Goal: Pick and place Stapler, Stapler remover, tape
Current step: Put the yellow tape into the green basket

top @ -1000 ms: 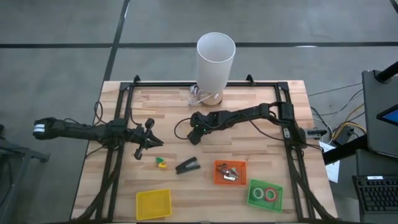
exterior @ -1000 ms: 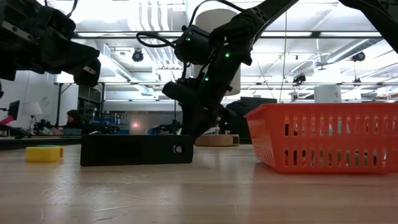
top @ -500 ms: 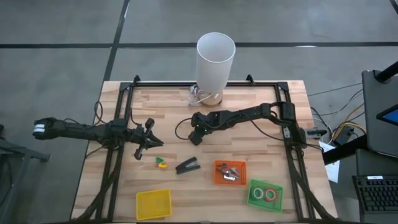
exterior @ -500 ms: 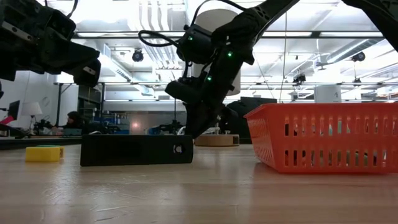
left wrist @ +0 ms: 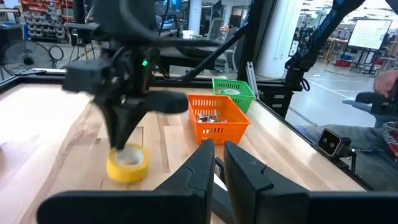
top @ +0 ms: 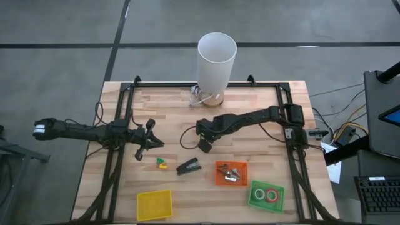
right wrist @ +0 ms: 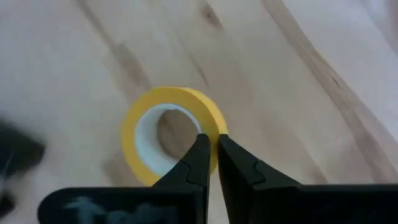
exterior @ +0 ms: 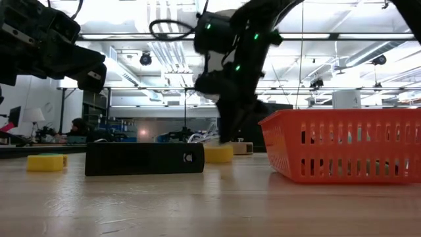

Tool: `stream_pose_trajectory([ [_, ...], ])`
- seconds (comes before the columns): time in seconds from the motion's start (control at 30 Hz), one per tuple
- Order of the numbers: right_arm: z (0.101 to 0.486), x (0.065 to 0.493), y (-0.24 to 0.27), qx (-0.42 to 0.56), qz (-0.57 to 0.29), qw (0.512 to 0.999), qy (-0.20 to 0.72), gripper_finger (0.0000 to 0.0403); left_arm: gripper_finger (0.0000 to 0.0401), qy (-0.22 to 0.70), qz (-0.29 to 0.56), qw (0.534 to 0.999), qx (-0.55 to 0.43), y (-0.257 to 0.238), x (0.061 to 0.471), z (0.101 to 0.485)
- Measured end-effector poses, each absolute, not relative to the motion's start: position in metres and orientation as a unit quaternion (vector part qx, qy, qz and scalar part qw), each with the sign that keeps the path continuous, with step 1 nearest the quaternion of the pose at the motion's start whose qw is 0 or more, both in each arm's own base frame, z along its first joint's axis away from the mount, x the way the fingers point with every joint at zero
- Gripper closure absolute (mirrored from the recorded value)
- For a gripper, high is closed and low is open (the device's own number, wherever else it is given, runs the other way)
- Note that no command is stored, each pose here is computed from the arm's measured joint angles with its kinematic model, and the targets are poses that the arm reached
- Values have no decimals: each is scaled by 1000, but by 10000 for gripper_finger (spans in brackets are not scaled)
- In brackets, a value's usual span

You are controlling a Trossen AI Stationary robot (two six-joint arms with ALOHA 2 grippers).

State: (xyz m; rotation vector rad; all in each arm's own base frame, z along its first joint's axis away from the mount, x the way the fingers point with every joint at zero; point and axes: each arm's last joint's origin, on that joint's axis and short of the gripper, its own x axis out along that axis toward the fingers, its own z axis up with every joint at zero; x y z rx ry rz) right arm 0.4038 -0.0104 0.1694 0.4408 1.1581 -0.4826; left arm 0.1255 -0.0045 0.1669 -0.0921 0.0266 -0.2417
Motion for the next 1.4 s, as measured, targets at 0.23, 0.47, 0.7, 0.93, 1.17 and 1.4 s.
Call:
stream_pose_trajectory([
  [0.23,208,379,17,172,-249,786,539,395,362,14,-120,992,-46,-4,125,167],
  [0.47,239,368,29,187,-251,809,498,396,362,14,-120,992,-46,-4,126,167],
  [0.7,213,393,26,190,-205,826,490,391,362,15,-120,992,-46,-4,125,167],
  [0.93,181,401,6,167,-233,804,521,317,362,17,-120,992,-47,-4,125,166],
  [1.17,164,405,-12,182,-256,788,530,240,362,17,-120,992,-47,-4,125,166],
  [1.4,155,410,-10,194,-245,788,530,224,362,21,-120,991,-47,-4,125,165],
])
